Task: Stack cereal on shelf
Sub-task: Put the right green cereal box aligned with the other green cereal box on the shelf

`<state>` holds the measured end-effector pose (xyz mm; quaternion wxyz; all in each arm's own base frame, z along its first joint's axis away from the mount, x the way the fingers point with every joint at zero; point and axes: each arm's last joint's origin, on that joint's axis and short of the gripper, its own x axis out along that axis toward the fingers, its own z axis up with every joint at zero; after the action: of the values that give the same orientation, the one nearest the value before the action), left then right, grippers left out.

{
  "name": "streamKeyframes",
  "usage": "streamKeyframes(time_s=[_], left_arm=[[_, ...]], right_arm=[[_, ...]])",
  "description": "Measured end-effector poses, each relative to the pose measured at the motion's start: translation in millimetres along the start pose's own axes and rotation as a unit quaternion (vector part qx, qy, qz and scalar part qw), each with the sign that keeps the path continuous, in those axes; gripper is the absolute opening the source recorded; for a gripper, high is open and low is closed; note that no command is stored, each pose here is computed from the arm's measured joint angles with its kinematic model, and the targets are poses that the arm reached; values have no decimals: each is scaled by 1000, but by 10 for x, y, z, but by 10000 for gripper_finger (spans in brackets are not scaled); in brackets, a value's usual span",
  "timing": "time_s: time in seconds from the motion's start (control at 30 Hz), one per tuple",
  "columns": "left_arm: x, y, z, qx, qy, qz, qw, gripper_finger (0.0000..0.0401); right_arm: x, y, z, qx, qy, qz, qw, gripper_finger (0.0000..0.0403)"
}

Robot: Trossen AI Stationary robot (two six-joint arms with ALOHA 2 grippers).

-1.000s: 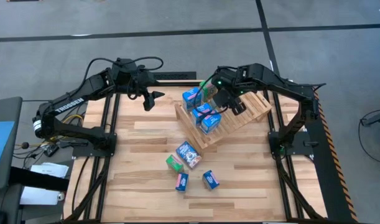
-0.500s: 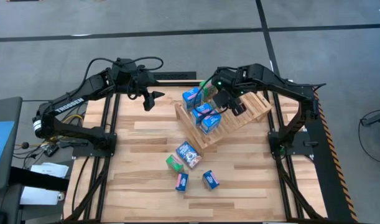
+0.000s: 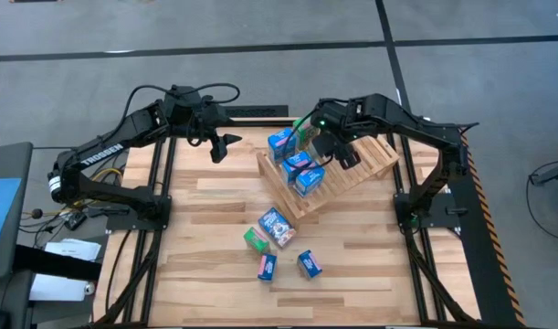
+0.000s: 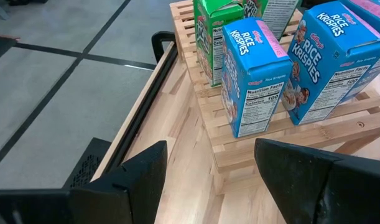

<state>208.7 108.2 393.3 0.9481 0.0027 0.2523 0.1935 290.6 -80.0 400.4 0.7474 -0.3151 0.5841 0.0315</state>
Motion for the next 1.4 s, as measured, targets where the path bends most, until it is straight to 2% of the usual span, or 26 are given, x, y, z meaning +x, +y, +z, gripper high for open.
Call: streamKeyframes(time_s=[0.23,0.43,0.67,0.87,0.97,1.07,1.13,1.2,1.3,1.4], left_arm=[[0,0,0,0,0,0,1000,233],[0,0,0,0,0,0,1000,233],[0,1,0,0,0,0,1000,233],[0,1,0,2,0,0,1000,233],[0,2,0,2,0,3,1000,233],[0,2,0,2,1,3,1000,233],[0,3,-1,2,1,4,1000,233],[0,4,-1,3,1,5,1000,233],[0,9,-2,9,2,14,1000,233],[0,11,-2,10,3,17,1000,233]], right_arm=[[-3,5,10,0,0,-2,1000,286],[-4,-17,-15,1,38,-39,999,286],[-122,-51,-27,20,31,-56,998,286],[-339,-94,-94,74,30,-80,994,286],[-418,-92,-179,142,49,-81,985,286],[-465,-81,-198,214,16,-61,975,280],[-540,-17,-193,229,-15,-33,973,265],[-613,36,-186,238,-31,-31,970,240],[-674,81,-191,268,-47,-22,962,185],[-702,125,-222,322,-56,-5,945,115]])
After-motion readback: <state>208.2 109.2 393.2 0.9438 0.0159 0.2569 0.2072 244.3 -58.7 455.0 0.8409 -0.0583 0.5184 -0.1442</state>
